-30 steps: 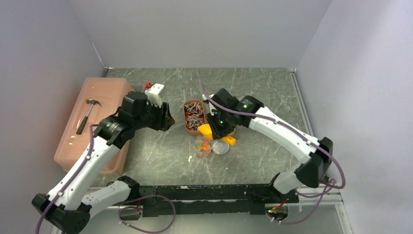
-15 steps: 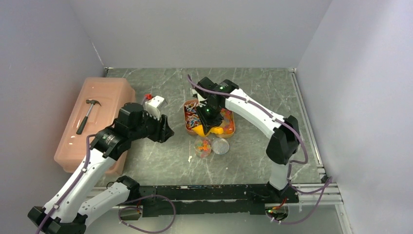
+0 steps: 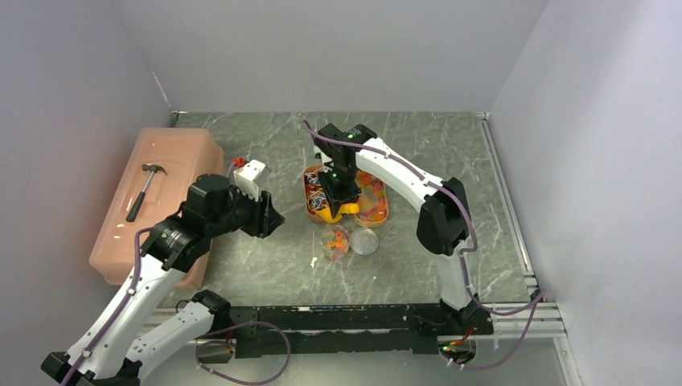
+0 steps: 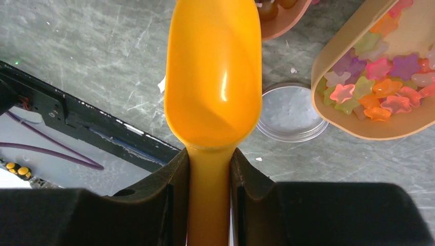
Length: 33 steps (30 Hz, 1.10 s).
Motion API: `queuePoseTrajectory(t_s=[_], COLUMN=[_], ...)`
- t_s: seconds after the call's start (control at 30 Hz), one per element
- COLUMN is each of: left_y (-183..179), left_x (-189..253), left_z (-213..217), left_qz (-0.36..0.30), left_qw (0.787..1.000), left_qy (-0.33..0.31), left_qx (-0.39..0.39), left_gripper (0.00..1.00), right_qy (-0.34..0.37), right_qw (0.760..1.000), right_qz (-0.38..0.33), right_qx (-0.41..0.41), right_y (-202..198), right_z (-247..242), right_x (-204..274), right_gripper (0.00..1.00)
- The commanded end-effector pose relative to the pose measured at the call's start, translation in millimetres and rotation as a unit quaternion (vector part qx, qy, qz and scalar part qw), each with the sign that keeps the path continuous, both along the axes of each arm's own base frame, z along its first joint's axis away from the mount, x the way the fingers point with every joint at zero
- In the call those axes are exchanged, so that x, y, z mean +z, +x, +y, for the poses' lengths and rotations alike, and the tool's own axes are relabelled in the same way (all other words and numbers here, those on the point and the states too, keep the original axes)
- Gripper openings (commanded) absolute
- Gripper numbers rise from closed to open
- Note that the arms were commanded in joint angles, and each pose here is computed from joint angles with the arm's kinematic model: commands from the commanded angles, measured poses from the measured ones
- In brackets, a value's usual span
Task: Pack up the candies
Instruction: Scoop the fake candies from the storage box.
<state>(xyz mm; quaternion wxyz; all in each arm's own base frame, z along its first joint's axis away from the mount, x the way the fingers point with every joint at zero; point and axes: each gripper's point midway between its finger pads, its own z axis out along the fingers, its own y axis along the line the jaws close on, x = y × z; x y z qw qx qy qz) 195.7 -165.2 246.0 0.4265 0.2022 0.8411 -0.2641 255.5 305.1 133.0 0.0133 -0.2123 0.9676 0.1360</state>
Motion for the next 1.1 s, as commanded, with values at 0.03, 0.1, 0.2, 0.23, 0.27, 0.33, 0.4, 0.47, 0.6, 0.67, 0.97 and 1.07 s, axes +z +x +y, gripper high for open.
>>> queuePoseTrajectory(t_s=[0.03,0.1,0.2,0.23,0.27,0.33,0.4,0.47,0.6,0.67,0.97,1.07], left_y=[-2,-2,-3,-3,-3,-4,-4,-4,-5,-5,-6,-5], left_x=[7,7,8,9,8,9,11,12,13,14,14,13], left_z=[-3,-3,-3,-3,-3,-2,-1,1,1,2,2,2], left_qz=[-0.013,-0.014,-0.015,-0.016,-0.015,-0.016,-0.021,-0.025,-0.027,-0.028,-0.029,-0.027], left_qw=[1.000,1.000,1.000,1.000,1.000,1.000,1.000,1.000,1.000,0.999,0.999,0.999], left_qy=[-0.012,-0.013,-0.014,-0.015,-0.014,-0.014,-0.015,-0.015,-0.016,-0.016,-0.017,-0.016], left_qx=[-0.009,-0.009,-0.010,-0.010,-0.009,-0.009,-0.006,-0.003,-0.002,-0.002,-0.001,0.000], left_gripper=[0.46,0.46,0.46,0.46,0.46,0.46,0.46,0.46,0.46,0.46,0.45,0.45], right_qy=[0.012,0.008,0.008,0.007,0.006,0.006,0.004,0.005,-0.001,-0.001,0.001,-0.001], right_qw=[1.000,1.000,1.000,1.000,0.999,0.999,0.999,0.998,0.997,0.997,0.996,0.996], right_qz=[-0.002,0.004,0.017,0.022,0.027,0.038,0.045,0.051,0.057,0.057,0.049,0.041], right_qx=[-0.019,-0.021,-0.022,-0.021,-0.022,-0.022,-0.024,-0.030,-0.045,-0.053,-0.077,-0.082], right_y=[11,13,14,14,15,15,17,20,29,33,53,58], right_z=[5,5,8,8,8,9,9,9,9,10,20,21], right_x=[14,11,4,3,2,0,-3,-7,-16,-20,-40,-45], right_gripper=[0.00,0.00,0.00,0.00,0.00,0.00,0.00,0.00,0.00,0.00,0.00,0.00])
